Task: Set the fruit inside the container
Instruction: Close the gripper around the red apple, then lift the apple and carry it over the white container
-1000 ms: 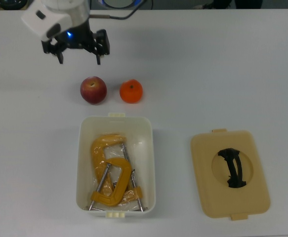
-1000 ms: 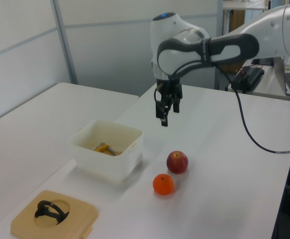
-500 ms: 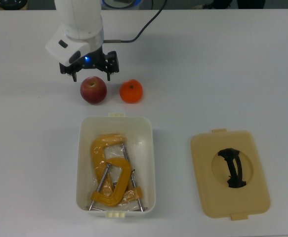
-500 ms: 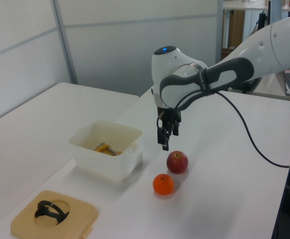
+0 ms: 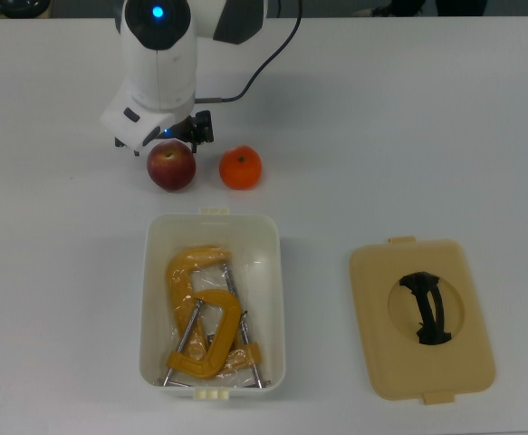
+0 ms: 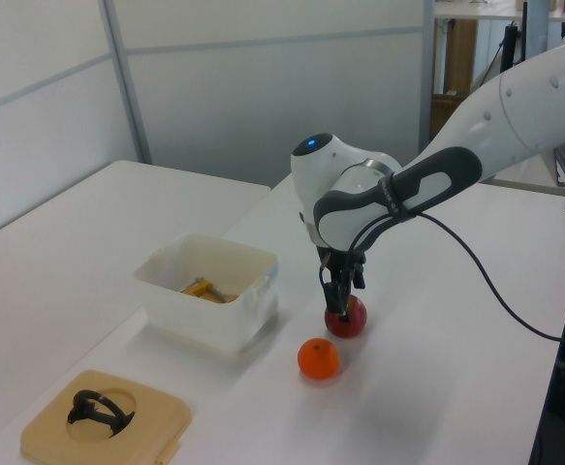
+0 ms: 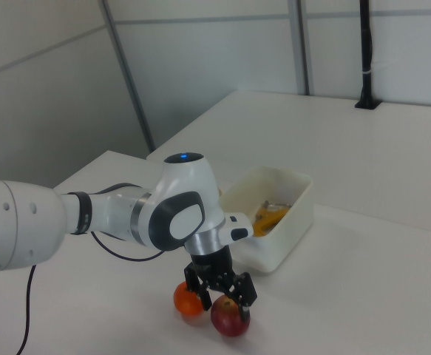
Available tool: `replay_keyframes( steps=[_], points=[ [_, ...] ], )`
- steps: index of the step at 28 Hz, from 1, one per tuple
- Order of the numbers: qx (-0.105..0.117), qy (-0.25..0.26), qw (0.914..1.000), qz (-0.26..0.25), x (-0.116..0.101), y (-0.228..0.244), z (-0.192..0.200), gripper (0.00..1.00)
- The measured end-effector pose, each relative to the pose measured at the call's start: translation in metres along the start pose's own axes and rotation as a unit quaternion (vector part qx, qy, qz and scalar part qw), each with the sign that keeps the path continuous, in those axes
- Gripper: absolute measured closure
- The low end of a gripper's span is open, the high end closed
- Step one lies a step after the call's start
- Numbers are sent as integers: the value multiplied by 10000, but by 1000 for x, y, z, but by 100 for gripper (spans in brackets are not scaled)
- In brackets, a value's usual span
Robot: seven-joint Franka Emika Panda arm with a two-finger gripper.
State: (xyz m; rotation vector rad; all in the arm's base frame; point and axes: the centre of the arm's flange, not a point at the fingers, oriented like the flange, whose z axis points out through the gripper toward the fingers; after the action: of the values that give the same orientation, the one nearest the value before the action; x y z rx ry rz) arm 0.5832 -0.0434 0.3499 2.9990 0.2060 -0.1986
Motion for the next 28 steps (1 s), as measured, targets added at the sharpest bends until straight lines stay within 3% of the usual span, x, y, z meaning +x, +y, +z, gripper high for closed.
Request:
replay_keyframes(
  steps=[11,15,19,24,28],
  points=[
    [-14,50,10000,-61,11,-5,24,0],
    [-68,74,9999,-99,13,-5,23,10],
    [-79,103,9999,-100,14,-4,20,10],
    [-86,260,9996,-52,21,0,-2,10],
    [150,443,9988,139,30,3,-48,10]
  ],
)
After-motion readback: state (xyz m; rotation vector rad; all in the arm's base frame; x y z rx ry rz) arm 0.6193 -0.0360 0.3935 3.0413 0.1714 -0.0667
